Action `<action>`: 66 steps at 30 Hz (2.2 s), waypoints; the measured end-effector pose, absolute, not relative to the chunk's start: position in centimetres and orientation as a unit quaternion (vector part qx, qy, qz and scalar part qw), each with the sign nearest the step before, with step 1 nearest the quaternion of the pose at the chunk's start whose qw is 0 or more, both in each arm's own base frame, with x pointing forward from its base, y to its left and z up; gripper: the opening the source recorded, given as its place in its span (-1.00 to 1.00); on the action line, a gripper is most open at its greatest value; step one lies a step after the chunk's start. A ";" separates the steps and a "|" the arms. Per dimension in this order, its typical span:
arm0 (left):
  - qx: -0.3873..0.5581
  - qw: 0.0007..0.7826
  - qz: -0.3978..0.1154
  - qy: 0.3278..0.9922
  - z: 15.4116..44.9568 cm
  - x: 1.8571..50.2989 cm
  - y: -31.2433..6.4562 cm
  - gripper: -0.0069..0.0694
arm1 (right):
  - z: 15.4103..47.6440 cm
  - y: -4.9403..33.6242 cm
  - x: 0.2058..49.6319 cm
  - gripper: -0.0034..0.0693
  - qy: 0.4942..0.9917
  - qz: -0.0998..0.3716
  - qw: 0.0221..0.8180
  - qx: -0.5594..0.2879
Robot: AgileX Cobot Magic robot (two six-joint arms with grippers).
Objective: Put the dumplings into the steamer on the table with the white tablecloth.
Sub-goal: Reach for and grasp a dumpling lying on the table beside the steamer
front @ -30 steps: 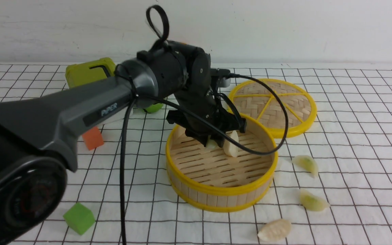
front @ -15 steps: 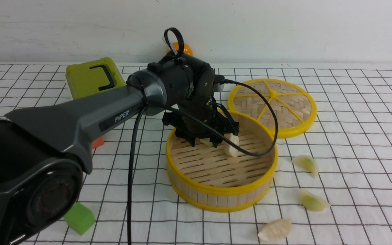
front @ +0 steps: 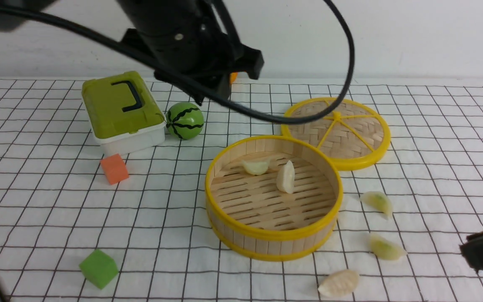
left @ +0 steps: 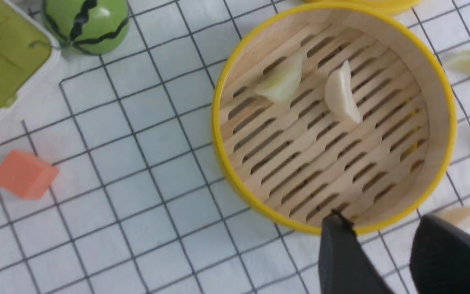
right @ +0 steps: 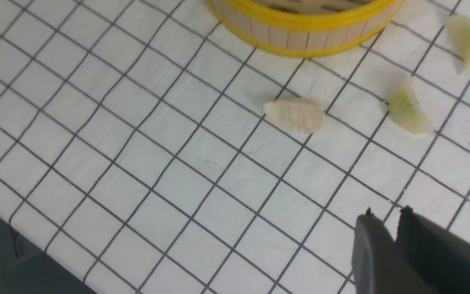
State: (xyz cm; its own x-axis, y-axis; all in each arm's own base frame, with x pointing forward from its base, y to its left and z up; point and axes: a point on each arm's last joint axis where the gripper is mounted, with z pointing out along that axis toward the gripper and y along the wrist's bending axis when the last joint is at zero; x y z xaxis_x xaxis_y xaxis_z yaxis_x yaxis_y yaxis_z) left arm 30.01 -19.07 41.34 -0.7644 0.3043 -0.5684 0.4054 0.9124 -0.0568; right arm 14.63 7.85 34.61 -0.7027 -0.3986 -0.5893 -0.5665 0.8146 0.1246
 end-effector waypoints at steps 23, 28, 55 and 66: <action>0.176 0.251 -0.129 0.943 31.2 12.1 -8.3 -0.85 | 29.7 15.4 22.0 -0.94 0.842 0.068 0.141 -0.516; 0.175 0.250 -0.130 0.944 31.0 11.9 -8.3 -0.85 | 26.5 16.1 23.8 -0.64 0.828 0.042 0.090 -0.552; 0.184 0.248 -0.127 0.943 30.9 11.9 -8.3 -0.85 | 19.2 18.7 29.3 -0.23 0.776 -0.005 0.043 -0.629; 0.183 0.259 -0.131 0.939 31.0 12.1 -8.4 -0.85 | 29.7 21.6 31.0 -0.23 0.892 0.086 0.158 -0.416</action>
